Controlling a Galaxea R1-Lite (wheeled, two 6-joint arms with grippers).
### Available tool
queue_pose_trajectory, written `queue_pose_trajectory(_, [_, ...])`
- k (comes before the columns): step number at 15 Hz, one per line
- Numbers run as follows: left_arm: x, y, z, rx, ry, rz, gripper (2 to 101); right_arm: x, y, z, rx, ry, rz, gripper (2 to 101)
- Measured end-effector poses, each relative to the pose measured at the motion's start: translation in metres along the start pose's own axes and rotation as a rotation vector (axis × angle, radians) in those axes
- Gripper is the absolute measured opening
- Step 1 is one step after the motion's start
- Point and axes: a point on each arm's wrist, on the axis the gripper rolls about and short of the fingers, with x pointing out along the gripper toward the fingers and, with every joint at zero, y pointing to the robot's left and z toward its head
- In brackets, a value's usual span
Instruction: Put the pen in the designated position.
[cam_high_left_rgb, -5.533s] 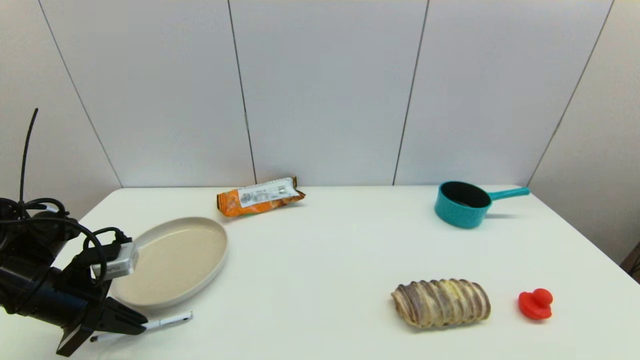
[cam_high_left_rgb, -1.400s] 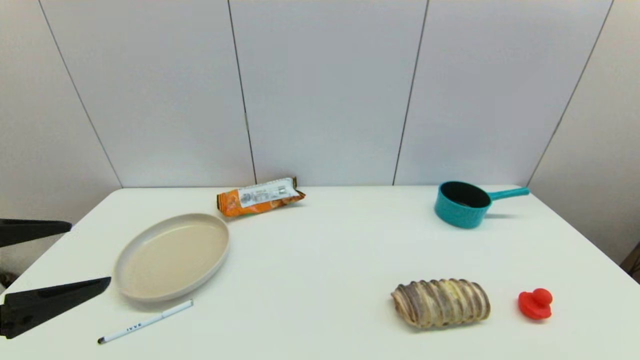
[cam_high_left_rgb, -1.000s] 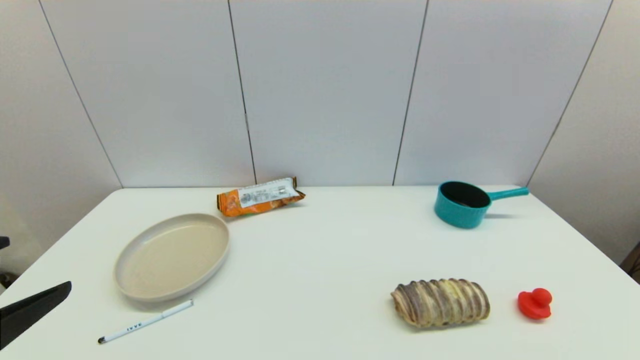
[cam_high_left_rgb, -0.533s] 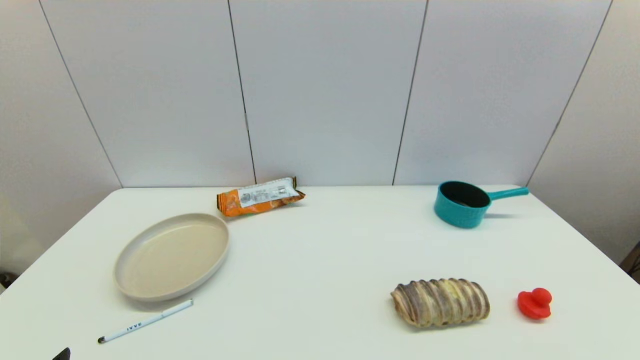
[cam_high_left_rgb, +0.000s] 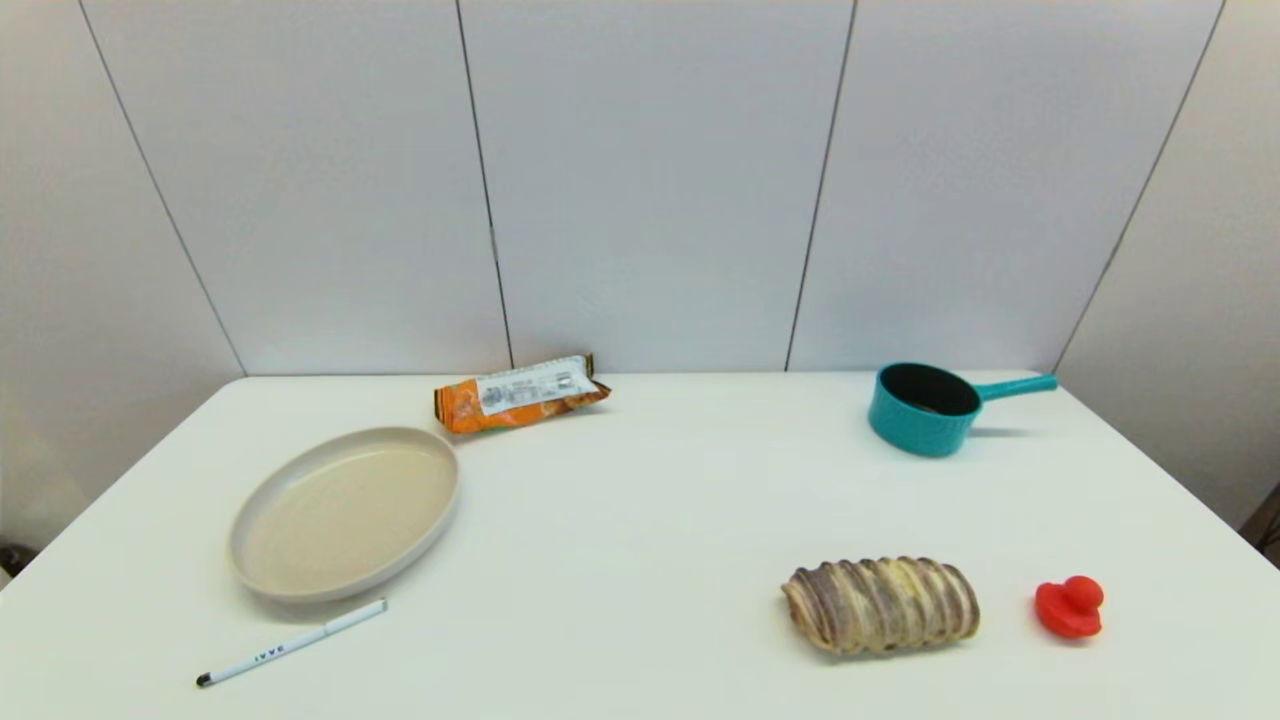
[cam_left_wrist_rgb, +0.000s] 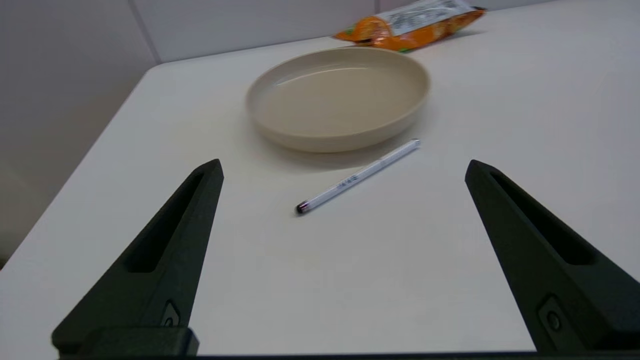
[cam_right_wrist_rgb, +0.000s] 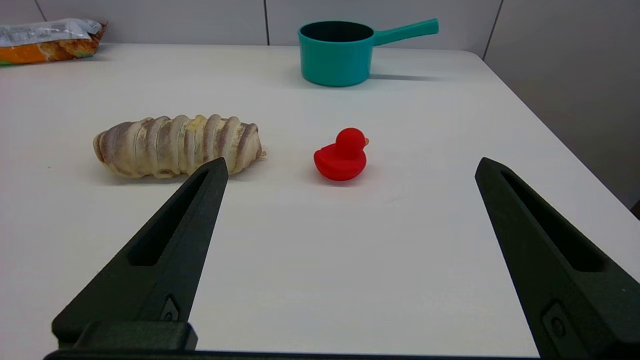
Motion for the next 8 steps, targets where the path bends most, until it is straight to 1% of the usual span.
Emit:
queue_pose_trajectory(2, [-0.0007,-0.0004,-0.0070,-0.007,-0.015,0.034,97.7,0.0000,0.0000,0.0000,0.000,0.000,0.000,98.0])
queue_pose_trajectory(6, [-0.0017,-0.0007,-0.0097,-0.109,-0.027,0.042,97.8,0.0000,0.0000,0.0000,0.000,0.000,0.000,98.0])
queue_pose_trajectory(8, [-0.0019,-0.0007,-0.0099,-0.119,-0.029,0.043,97.8,0.0000,0.0000,0.0002,0.000,-0.001,-0.001,98.0])
